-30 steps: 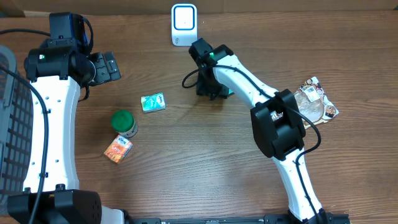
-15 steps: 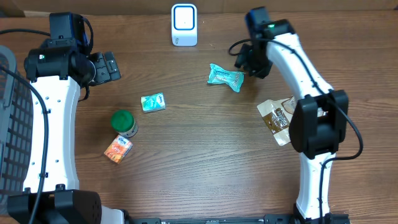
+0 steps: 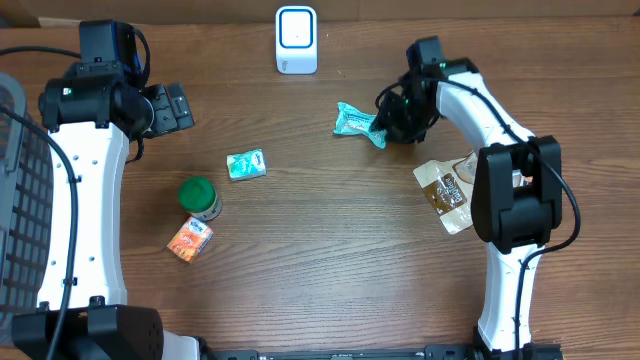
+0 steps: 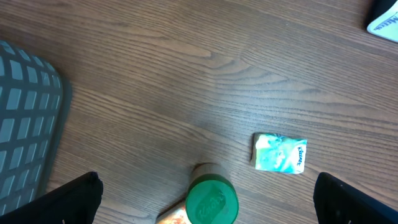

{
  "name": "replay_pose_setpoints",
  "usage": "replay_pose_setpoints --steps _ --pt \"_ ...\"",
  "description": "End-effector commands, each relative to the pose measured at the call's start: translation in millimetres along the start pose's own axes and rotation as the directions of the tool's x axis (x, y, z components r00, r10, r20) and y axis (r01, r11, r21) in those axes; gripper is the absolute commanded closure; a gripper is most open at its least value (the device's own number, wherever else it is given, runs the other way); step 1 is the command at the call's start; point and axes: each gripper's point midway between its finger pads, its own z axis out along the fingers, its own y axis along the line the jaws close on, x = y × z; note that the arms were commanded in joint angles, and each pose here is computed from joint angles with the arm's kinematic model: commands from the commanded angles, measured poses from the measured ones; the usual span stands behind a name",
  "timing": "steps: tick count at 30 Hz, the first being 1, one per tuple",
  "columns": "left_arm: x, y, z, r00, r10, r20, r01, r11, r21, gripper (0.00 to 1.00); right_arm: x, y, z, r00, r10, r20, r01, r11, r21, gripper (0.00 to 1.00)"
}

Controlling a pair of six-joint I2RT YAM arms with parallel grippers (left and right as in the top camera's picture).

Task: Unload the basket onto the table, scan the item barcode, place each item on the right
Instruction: 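Grasp the teal wipes pack with the right gripper and lift it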

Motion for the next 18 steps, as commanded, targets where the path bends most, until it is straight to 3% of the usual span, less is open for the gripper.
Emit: replay_pose_setpoints --steps 1,11,15,18 --pt "-6 -2 -10 0.999 0.014 0.032 -0.015 1.000 0.016 0.00 6 -6 6 1.000 0.008 -0.012 -0.009 1.000 -0.023 0.60" --pt "-6 -2 -10 0.999 0.014 0.032 -0.015 1.000 0.016 0.00 -10 -5 12 0.998 -0.011 0.054 0.015 0.998 -0.061 0.59" --pt "-6 -2 -10 0.999 0.014 0.032 -0.015 1.000 0.016 0.00 -13 10 3 0.999 -0.032 0.036 0.037 0.986 -0.162 0.59" --pt "-6 -2 -10 0.999 0.014 0.032 -0.015 1.000 0.016 0.00 -18 17 -14 0.997 -0.051 0.057 0.061 0.982 -0.180 0.53"
